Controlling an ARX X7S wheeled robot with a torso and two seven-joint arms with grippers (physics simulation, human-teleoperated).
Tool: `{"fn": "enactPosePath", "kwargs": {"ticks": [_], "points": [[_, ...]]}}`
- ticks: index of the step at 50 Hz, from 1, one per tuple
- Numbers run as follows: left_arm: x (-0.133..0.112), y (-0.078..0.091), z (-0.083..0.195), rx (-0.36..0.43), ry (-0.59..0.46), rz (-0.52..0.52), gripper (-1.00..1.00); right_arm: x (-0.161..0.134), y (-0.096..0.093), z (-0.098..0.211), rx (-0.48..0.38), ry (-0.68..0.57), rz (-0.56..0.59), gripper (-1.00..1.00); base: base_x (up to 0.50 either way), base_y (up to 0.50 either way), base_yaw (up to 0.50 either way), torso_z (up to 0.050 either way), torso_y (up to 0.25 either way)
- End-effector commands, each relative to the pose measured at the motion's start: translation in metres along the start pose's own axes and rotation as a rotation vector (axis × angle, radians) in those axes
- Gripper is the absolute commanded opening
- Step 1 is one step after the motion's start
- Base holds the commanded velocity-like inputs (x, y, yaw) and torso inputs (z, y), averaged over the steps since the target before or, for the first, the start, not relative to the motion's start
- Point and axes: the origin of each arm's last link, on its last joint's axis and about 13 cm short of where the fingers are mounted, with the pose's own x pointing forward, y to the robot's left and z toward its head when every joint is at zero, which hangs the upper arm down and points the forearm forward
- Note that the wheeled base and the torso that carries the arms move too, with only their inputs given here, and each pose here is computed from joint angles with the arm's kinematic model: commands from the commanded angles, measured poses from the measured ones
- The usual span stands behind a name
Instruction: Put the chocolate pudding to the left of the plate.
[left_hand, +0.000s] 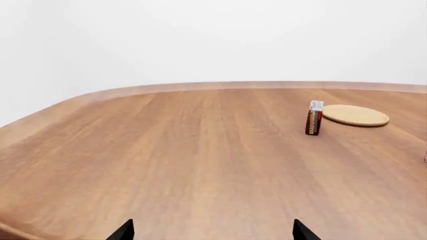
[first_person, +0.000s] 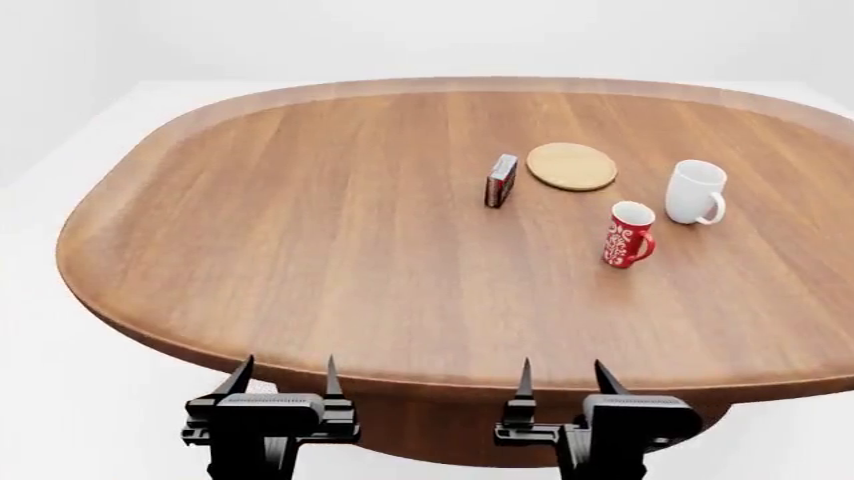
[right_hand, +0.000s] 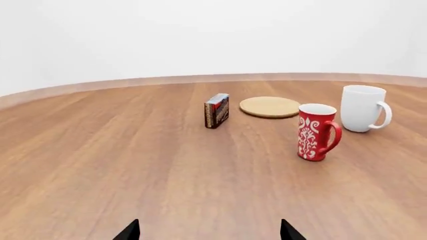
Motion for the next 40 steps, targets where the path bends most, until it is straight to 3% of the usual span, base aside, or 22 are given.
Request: {"fn": "enactPosePath", "kwargs": {"ticks": [1,5,40], "points": [[0.0002,-0.0003,-0.0003,-0.004,0.0,-0.002,1.0,0.0009,-0.001,0.0,0.008,0.009,-0.016,1.0,0.0,0.0,0.0,0.0,0.0],[0.0002,-0.0003,-0.0004,-0.004,0.0,-0.002,1.0,0.001,-0.0009,-0.0001,0.006,0.011,-0.015,1.0,0.15,0.0,0.0,0.0,0.0],[0.0001,-0.0004,0.0003,-0.007,-0.001,-0.001,1.0,0.001,-0.0009,0.0001,0.007,0.013,-0.013,1.0,0.5,0.0,0.0,0.0,0.0]]}}
